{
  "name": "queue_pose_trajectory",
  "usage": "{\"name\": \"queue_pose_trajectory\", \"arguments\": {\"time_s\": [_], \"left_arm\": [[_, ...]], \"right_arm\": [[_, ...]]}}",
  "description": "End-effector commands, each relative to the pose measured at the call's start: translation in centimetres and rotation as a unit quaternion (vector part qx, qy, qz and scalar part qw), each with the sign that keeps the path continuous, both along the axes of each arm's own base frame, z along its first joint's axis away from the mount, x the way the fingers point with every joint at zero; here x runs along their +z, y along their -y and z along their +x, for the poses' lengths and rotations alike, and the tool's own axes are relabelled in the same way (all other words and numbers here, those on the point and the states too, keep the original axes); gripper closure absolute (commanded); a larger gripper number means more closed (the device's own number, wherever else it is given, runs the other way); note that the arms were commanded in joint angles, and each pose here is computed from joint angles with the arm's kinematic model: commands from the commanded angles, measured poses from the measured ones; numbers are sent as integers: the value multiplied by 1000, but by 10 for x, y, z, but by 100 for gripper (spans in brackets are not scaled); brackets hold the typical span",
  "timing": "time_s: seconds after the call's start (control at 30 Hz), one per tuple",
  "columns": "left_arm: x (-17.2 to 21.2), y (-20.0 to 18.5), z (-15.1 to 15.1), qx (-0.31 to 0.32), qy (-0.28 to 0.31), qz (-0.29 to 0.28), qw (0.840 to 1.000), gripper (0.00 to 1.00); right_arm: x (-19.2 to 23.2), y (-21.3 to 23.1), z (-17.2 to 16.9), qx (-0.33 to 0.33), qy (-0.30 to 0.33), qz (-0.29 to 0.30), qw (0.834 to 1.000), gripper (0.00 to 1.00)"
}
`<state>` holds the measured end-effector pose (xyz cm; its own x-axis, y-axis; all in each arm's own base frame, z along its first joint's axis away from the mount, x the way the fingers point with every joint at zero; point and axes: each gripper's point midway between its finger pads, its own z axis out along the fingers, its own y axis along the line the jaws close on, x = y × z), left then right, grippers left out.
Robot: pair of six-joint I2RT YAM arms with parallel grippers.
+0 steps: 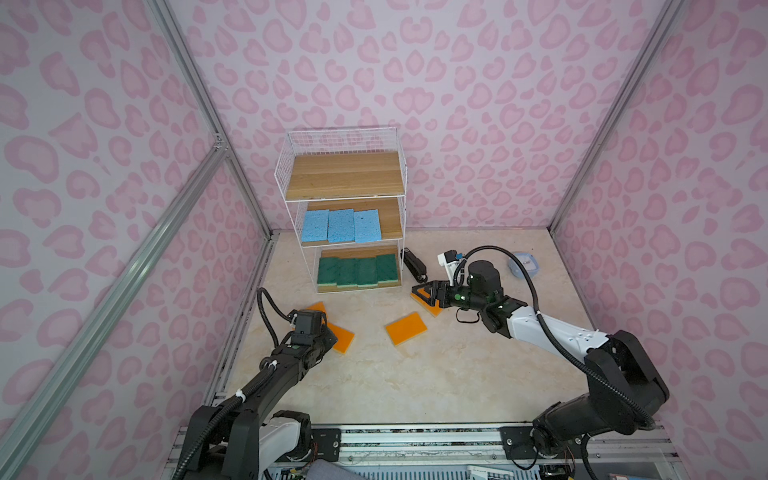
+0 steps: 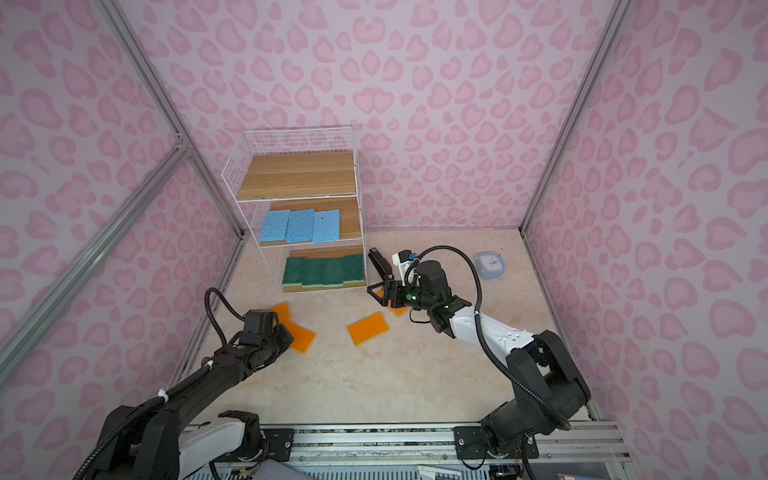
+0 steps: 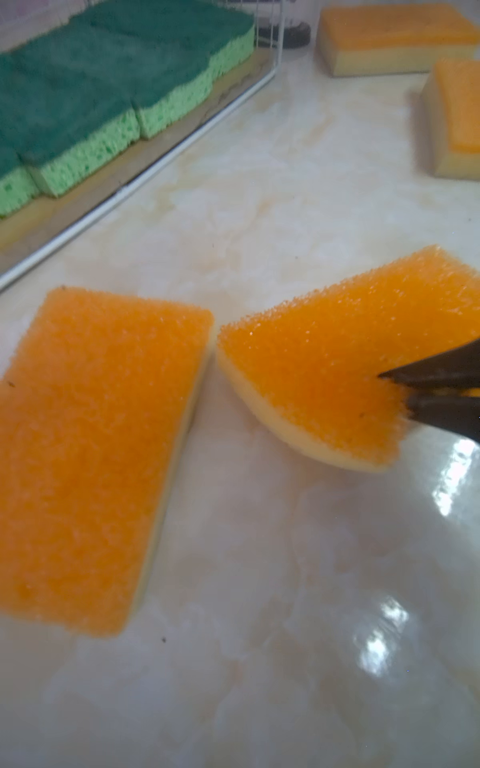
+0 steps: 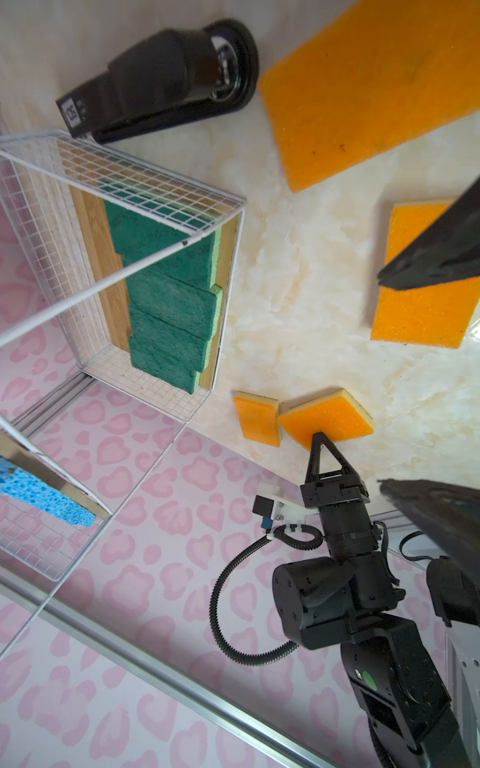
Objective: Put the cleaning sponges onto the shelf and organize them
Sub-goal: 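Grasp the orange sponge with the left gripper and lift it, then carry the orange sponge with the left gripper toward the right gripper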
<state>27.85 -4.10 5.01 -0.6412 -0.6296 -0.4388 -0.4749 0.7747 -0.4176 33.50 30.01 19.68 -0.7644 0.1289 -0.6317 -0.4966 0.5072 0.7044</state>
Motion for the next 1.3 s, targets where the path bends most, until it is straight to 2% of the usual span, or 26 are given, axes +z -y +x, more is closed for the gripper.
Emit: {"name": "queue_pose_trajectory", "arguments": {"time_s": [0.0, 0.17, 0.33, 0.53, 0.73, 0.9, 1.03, 1.1, 1.13, 1.2, 1.27], "left_arm": [[29, 26, 10, -86, 33, -4, 996, 96], [87, 81, 24, -213, 105, -45, 970, 96], [125, 125, 26, -313, 142, -70, 937, 97], [151, 170, 22, -398, 170, -87, 897, 97], [178, 192, 20, -437, 204, -97, 871, 96], [189, 201, 17, -461, 215, -105, 855, 96], [189, 204, 17, -467, 214, -107, 851, 96], [189, 204, 19, -467, 214, -106, 852, 92], [190, 204, 20, -465, 216, -105, 852, 87], [192, 202, 23, -457, 221, -101, 855, 69], [195, 200, 26, -444, 228, -100, 861, 55]], "right_arm": [[7, -10, -8, 33, 2, 24, 999, 27], [8, -22, -15, 49, -1, 17, 999, 27], [17, -33, -20, 69, -9, 45, 997, 28], [22, -39, -17, 78, -15, 57, 995, 33], [19, -44, -6, 76, -21, 53, 995, 36], [26, -48, 0, 80, -25, 76, 994, 49], [33, -49, 1, 80, -23, 93, 992, 71], [36, -48, 2, 76, -23, 101, 992, 79], [38, -47, 3, 73, -23, 106, 991, 81], [41, -46, 4, 66, -23, 113, 991, 84], [44, -42, 5, 52, -20, 119, 991, 85]]}}
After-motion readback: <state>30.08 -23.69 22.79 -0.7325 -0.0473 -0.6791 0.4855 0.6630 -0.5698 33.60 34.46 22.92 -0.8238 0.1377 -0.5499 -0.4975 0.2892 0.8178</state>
